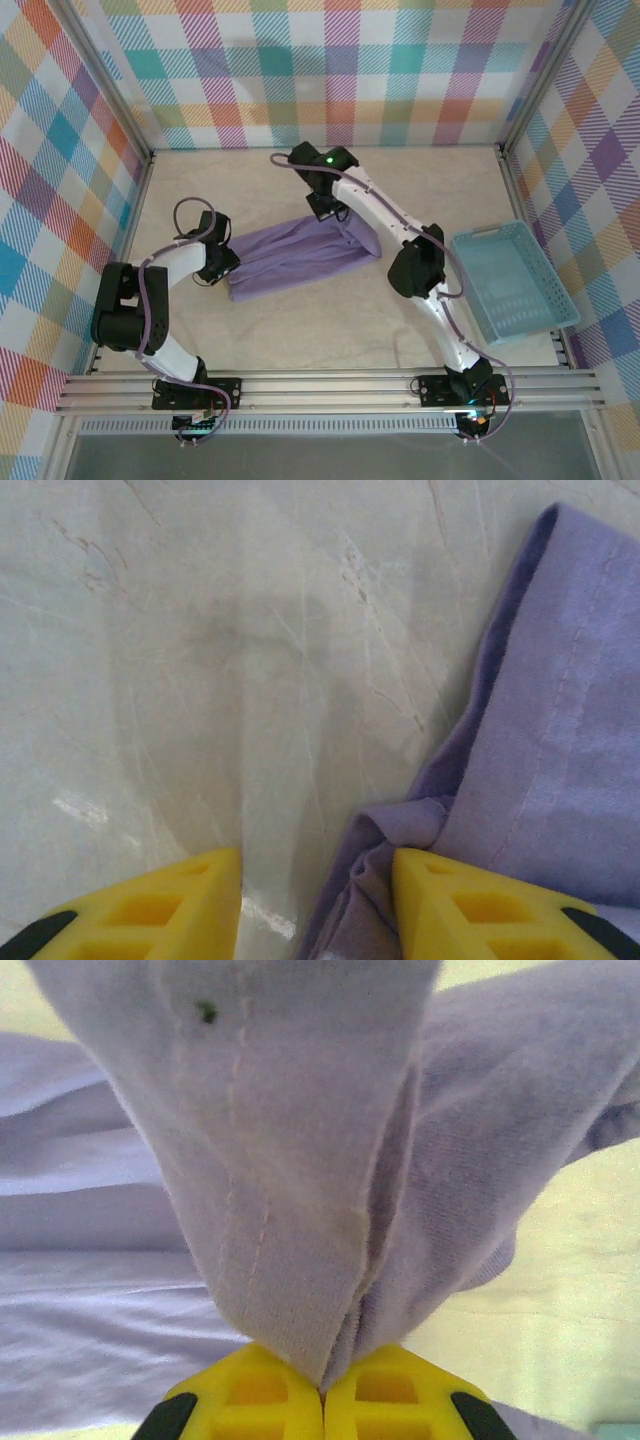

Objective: Fold the inside-out t-shirt

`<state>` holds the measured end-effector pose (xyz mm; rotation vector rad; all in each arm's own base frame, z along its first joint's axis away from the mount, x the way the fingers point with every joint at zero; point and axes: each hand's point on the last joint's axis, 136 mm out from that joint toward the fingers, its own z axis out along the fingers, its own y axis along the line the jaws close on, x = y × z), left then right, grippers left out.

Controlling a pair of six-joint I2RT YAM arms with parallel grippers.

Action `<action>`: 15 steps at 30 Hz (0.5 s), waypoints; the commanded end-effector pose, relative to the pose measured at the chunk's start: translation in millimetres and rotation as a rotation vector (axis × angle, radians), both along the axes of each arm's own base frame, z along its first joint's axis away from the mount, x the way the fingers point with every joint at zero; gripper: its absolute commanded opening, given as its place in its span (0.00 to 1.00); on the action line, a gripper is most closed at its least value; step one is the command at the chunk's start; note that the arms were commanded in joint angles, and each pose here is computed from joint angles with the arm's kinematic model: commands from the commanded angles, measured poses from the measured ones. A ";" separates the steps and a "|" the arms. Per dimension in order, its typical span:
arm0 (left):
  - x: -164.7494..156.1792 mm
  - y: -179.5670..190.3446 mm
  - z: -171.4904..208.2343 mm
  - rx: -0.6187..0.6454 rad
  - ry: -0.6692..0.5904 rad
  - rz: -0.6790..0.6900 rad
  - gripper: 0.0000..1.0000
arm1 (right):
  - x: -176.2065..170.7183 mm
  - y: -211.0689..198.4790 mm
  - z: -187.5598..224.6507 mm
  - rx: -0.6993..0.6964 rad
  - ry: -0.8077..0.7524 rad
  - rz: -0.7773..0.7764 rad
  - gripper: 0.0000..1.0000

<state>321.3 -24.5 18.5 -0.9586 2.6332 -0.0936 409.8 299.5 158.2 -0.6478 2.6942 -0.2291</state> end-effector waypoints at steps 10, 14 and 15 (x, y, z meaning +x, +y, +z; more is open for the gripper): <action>-31.1 -66.4 -20.0 -0.206 -0.066 -0.103 0.33 | -53.3 95.4 11.3 0.422 0.199 0.019 0.01; -39.0 -74.7 -15.4 -0.216 -0.088 -0.121 0.32 | -61.6 117.5 15.6 0.496 0.220 0.041 0.01; -40.9 -78.1 -14.5 -0.221 -0.093 -0.128 0.31 | -63.7 122.1 14.8 0.508 0.227 0.047 0.01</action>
